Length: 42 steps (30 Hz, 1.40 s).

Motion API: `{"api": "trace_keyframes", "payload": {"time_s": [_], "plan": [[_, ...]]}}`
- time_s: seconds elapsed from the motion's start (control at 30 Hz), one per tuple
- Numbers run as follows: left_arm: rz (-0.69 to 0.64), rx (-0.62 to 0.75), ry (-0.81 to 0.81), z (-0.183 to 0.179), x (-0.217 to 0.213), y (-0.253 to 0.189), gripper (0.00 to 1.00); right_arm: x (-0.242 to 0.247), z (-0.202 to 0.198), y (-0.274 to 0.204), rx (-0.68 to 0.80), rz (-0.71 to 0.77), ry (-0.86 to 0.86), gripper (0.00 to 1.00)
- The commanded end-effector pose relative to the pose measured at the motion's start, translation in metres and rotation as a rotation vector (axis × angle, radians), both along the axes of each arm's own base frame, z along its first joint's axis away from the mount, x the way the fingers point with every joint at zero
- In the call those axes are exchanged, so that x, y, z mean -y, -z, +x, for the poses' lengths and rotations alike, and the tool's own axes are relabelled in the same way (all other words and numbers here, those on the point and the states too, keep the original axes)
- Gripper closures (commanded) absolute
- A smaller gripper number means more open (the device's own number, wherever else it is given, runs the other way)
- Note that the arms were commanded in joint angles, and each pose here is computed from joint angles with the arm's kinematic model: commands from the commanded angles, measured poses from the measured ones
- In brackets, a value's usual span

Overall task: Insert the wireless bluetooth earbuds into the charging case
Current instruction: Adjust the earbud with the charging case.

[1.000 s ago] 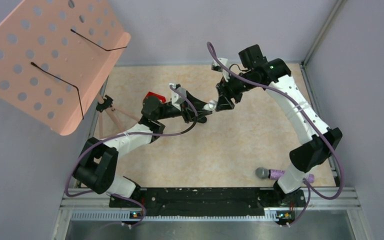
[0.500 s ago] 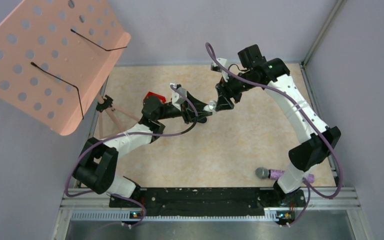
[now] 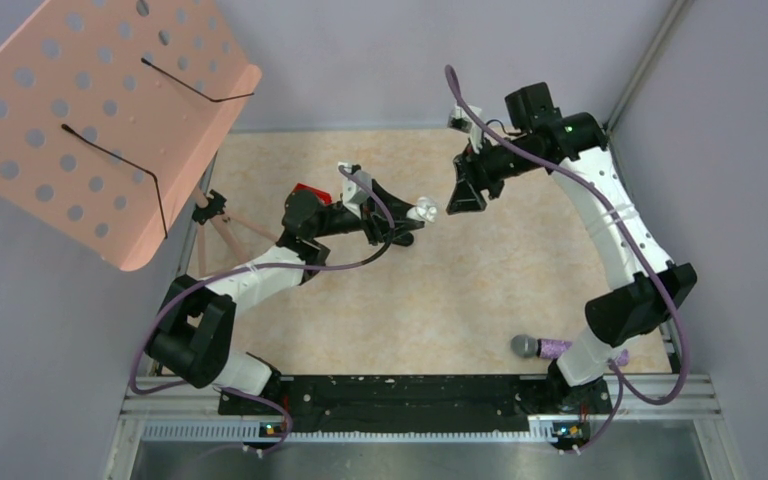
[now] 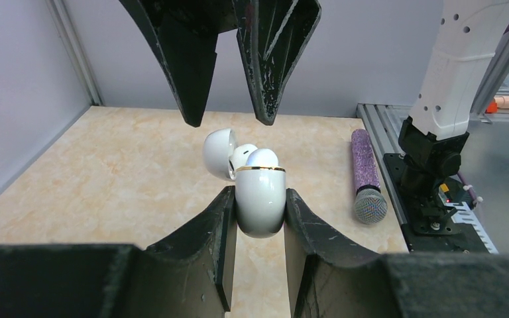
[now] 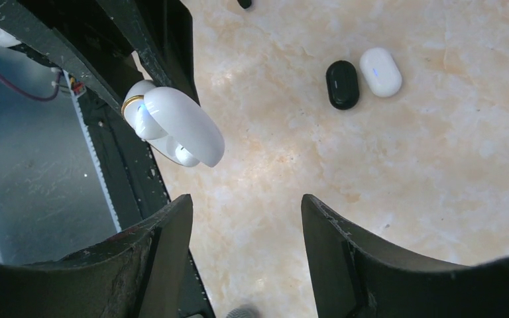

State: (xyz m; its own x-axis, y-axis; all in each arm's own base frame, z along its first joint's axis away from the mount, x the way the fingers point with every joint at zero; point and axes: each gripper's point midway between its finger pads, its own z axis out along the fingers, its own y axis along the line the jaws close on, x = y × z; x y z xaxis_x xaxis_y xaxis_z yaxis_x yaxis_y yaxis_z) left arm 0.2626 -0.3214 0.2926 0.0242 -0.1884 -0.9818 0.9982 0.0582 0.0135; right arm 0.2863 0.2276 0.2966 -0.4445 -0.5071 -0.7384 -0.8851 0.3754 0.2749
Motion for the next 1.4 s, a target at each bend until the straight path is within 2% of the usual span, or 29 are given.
{"api": "trace_keyframes", "payload": {"time_s": [0.0,0.07,0.2,0.27,0.47,0.67,0.77,1.13,1.2,1.37], "plan": [[-0.045,0.049,-0.014,0.005,0.0,-0.023,1.0,-0.005,-0.023,-0.014,-0.109,0.092,-0.002,0.4],[-0.046,0.04,-0.027,0.007,0.0,-0.023,1.0,-0.01,-0.029,-0.011,-0.189,0.119,0.0,0.45],[-0.045,-0.015,-0.042,0.014,-0.001,-0.023,1.0,-0.017,-0.041,-0.004,-0.293,0.163,-0.03,0.65],[-0.042,-0.034,-0.039,0.015,-0.001,-0.022,1.0,-0.021,-0.042,-0.005,-0.326,0.19,-0.034,0.7],[-0.021,-0.011,0.007,0.009,0.001,-0.019,1.0,-0.03,-0.034,-0.011,-0.394,0.243,0.002,0.55],[-0.015,0.008,0.017,0.008,0.002,-0.019,1.0,-0.033,-0.019,-0.002,-0.448,0.219,0.084,0.56],[-0.013,0.019,0.02,0.007,0.001,-0.02,1.0,-0.033,-0.013,0.003,-0.47,0.21,0.129,0.61],[-0.007,0.028,0.029,0.004,0.001,-0.018,1.0,-0.032,-0.001,0.006,-0.452,0.189,0.179,0.7],[-0.004,0.026,0.028,0.004,0.001,-0.016,1.0,-0.031,0.001,0.006,-0.452,0.189,0.188,0.71],[0.002,0.03,0.033,0.003,0.001,-0.013,1.0,-0.032,0.003,0.004,-0.451,0.188,0.204,0.64]]}}
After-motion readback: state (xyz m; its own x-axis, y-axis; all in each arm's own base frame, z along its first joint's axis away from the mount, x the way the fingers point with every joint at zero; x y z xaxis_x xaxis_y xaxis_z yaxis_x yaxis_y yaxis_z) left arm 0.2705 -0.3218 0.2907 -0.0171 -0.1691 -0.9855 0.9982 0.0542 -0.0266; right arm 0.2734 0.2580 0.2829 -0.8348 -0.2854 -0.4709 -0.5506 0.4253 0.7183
